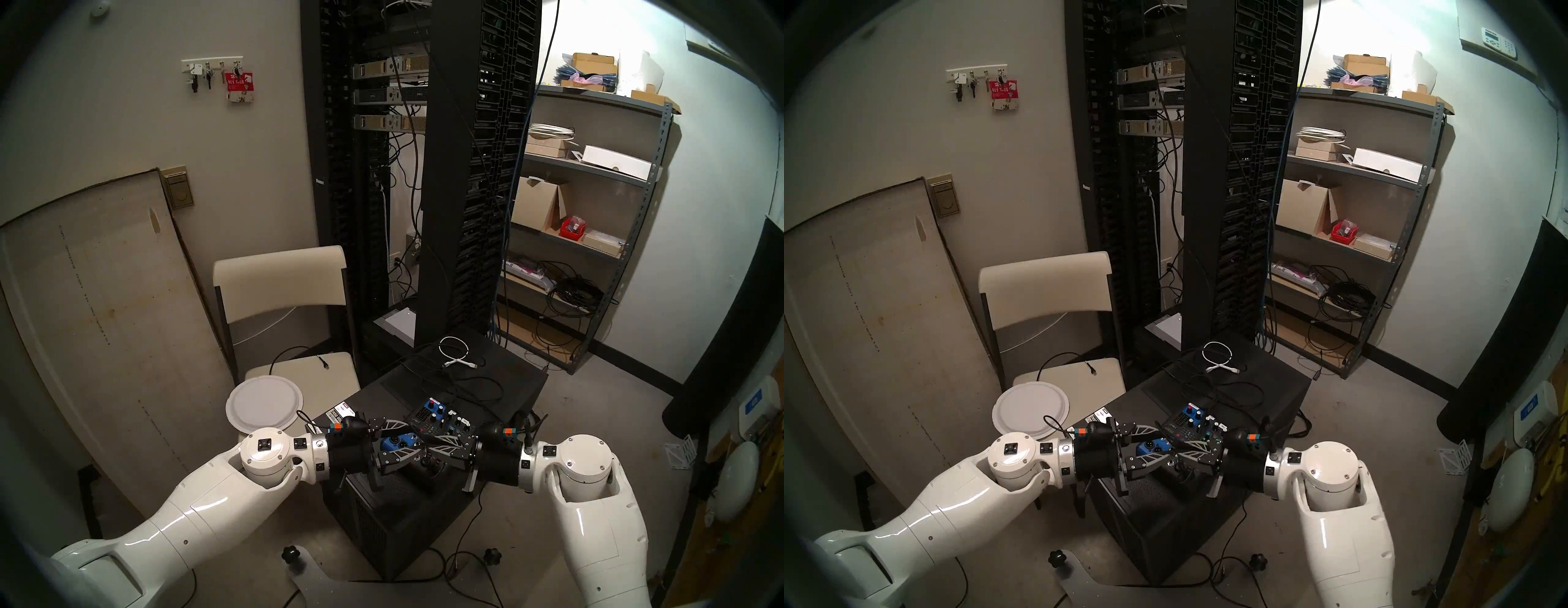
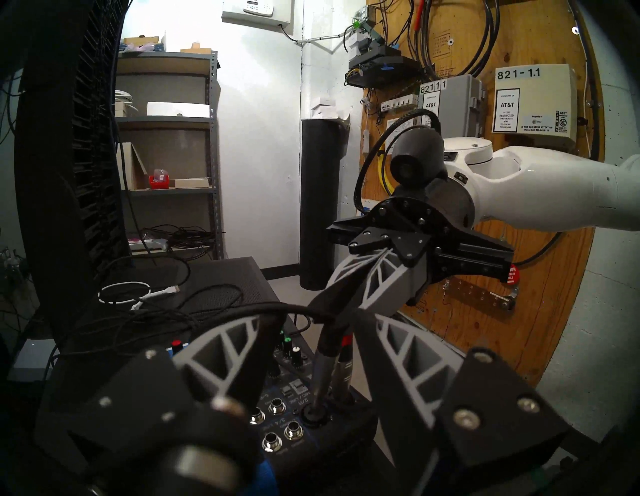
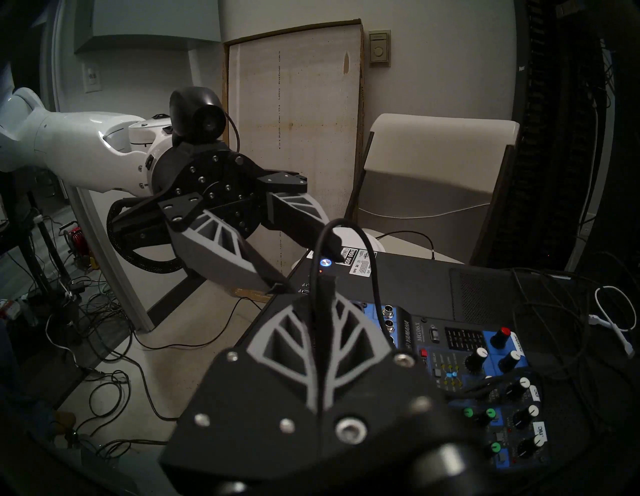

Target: Insert aux cable

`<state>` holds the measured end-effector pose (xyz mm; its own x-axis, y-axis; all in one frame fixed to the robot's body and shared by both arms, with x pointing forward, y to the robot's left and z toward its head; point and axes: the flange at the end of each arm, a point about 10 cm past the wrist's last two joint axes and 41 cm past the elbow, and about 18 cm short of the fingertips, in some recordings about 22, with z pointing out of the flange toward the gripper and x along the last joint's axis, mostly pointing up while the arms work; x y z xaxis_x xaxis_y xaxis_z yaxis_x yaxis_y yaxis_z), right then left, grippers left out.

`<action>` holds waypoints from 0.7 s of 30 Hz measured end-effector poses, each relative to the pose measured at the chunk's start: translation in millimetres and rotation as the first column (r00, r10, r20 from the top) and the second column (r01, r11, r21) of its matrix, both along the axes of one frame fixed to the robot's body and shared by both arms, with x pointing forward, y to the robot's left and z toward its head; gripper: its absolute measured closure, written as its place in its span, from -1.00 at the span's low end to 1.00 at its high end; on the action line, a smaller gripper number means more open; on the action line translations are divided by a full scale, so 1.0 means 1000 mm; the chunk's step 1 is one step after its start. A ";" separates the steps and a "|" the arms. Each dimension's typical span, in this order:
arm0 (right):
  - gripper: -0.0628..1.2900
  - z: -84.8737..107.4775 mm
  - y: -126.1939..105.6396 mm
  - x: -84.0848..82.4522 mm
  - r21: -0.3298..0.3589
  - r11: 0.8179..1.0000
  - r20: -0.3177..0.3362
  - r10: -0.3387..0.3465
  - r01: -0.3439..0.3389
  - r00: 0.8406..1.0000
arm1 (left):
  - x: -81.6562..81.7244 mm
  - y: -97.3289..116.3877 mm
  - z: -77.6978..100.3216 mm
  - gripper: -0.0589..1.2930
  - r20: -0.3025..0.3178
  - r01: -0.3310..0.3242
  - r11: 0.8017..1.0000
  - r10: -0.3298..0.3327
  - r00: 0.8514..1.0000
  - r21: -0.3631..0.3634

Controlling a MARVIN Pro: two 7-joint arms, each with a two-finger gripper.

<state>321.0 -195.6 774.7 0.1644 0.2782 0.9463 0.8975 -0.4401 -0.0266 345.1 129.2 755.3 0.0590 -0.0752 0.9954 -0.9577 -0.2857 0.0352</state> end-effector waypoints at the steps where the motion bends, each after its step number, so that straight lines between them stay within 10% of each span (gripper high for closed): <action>1: 0.94 0.000 0.000 0.000 0.000 1.000 0.000 0.000 0.000 1.000 | 0.000 0.000 0.000 -0.01 -0.001 -0.001 1.000 0.001 1.000 -0.002; 21: 0.94 0.000 -0.001 0.000 -0.002 1.000 -0.001 0.004 -0.004 1.000 | 0.002 -0.010 0.002 0.31 -0.073 0.003 0.997 -0.008 0.997 -0.077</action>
